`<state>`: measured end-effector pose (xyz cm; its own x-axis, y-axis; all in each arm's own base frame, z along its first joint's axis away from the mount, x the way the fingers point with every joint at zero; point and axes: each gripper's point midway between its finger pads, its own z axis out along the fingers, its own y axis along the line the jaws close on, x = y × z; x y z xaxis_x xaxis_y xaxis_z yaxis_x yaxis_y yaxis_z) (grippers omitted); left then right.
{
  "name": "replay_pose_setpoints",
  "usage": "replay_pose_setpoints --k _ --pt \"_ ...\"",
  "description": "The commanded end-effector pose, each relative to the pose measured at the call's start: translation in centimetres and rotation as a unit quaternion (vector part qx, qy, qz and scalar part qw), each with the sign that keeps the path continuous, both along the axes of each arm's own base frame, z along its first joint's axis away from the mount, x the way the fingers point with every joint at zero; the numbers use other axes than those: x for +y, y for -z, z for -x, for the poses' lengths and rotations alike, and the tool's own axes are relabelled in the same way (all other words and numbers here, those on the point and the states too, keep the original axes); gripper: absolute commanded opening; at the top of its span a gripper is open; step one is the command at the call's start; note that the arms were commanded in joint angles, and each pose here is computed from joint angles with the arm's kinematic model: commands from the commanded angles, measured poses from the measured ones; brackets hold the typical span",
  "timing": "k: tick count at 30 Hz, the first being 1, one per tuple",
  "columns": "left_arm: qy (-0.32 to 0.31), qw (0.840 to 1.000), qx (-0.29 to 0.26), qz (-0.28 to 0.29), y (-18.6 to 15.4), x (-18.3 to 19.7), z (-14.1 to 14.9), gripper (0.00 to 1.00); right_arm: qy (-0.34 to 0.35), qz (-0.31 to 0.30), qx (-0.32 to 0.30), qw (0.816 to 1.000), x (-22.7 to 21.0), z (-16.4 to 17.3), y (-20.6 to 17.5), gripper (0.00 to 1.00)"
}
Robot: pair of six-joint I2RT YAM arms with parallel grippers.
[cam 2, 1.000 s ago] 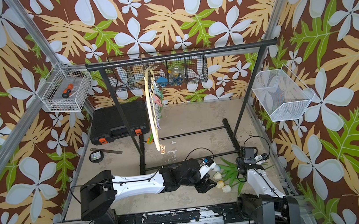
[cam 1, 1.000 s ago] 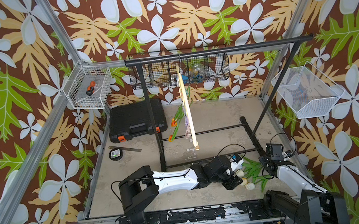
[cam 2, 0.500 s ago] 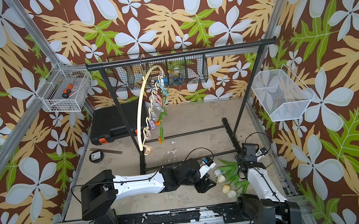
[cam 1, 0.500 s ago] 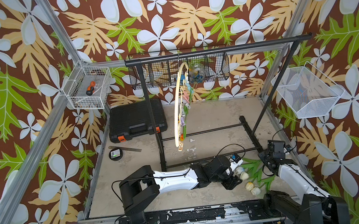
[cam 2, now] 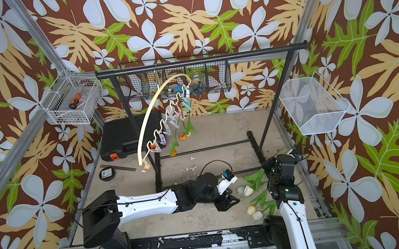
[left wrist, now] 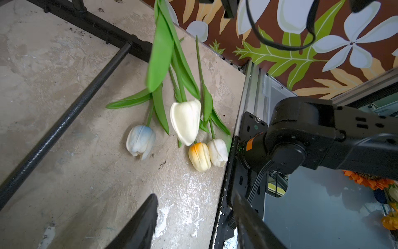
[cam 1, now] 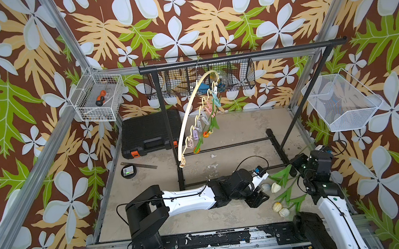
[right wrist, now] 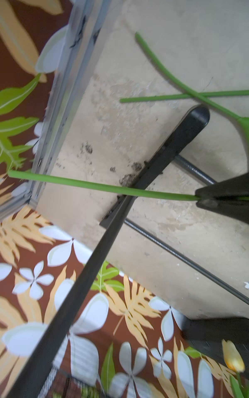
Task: Dry the flowers on a clothes hanger
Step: Pick up the flower at the center of the board.
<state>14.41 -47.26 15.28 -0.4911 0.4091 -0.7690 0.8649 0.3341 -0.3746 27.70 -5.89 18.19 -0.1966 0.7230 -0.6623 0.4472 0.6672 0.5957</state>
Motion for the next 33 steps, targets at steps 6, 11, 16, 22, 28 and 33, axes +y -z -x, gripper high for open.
replay_pose_setpoints --k 6,11,16,22,28,33 --pt "-0.035 0.998 -0.037 0.043 -4.2 2.1 -1.4 0.58 -0.197 0.049 -0.194 0.960 6.4 -0.1 -9.9 0.00" --pt "-0.061 0.993 -0.080 0.056 -7.9 4.3 -2.0 0.58 -0.298 0.058 -0.283 0.910 10.2 1.6 -14.7 0.00" --pt "-0.087 0.988 -0.119 0.046 -11.9 6.6 -2.6 0.59 -0.375 0.058 -0.347 0.858 12.9 3.1 -18.2 0.00" --pt "-0.164 0.970 -0.177 0.010 -17.6 11.0 -4.5 0.61 -0.446 0.087 -0.383 0.805 16.3 4.4 -20.4 0.00" --pt "-0.269 0.941 -0.205 0.008 -24.3 16.3 -6.4 0.62 -0.496 0.097 -0.396 0.766 19.1 4.8 -21.6 0.00" --pt "-0.346 0.912 -0.216 0.041 -30.5 21.2 -6.7 0.62 -0.527 0.094 -0.391 0.749 20.9 4.4 -21.7 0.00"
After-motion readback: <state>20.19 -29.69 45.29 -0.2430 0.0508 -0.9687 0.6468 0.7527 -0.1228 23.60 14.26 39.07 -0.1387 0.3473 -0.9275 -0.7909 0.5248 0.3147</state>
